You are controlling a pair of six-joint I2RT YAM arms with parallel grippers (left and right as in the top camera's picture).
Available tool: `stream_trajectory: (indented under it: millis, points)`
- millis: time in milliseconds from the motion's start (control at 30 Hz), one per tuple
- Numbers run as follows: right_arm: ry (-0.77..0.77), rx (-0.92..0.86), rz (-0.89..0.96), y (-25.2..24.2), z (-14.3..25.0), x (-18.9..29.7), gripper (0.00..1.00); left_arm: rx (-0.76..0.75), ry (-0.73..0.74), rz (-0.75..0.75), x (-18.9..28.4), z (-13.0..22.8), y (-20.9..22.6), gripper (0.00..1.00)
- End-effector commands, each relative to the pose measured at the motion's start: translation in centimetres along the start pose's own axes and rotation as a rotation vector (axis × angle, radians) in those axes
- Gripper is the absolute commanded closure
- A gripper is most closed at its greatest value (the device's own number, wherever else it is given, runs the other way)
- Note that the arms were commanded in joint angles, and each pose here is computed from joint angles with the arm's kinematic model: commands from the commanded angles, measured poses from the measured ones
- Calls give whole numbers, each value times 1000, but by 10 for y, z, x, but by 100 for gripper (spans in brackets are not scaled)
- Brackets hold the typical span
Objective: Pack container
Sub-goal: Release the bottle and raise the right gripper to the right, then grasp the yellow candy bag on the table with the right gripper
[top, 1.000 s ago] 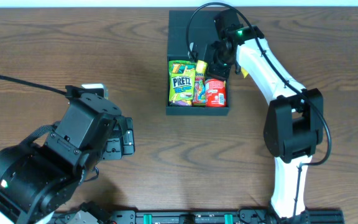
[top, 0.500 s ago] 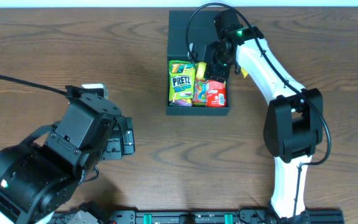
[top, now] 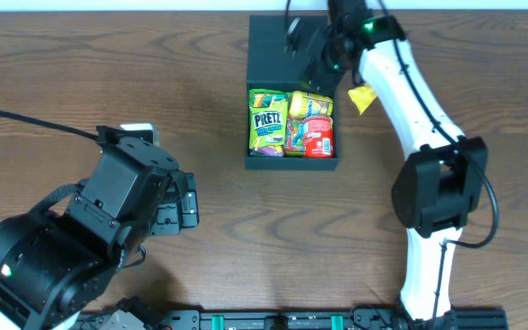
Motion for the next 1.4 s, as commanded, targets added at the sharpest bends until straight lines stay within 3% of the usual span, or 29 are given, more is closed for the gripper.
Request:
stream_trajectory:
  millis: [0, 267, 567, 800, 1200, 1367]
  points:
    - [-28, -450, 71, -29, 14, 21, 11, -7, -5, 8, 2, -1, 0, 5]
    - [44, -1325, 118, -56, 75, 27, 12, -7, -5, 8, 2, -1, 0, 5]
    - [133, -1705, 137, -43, 121, -14, 17, -7, -5, 8, 2, -1, 0, 5]
    - [110, -1853, 155, -28, 139, -49, 23, -7, -5, 8, 2, -1, 0, 5]
    - [49, -1830, 241, -28, 150, -66, 35, -7, -5, 8, 2, -1, 0, 5]
    - [1, -1822, 246, -33, 145, -68, 34, -7, -5, 8, 2, -1, 0, 5]
Point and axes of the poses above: each gripper's point midway between its finger pads, its own x axis back along the fingers, its own y axis along the line the jaws close on, z = x × y, the point moved 9 cm from there along x, back along the fingers, and after that the axes turned 6 degrees about x, right-handed, at the moved point
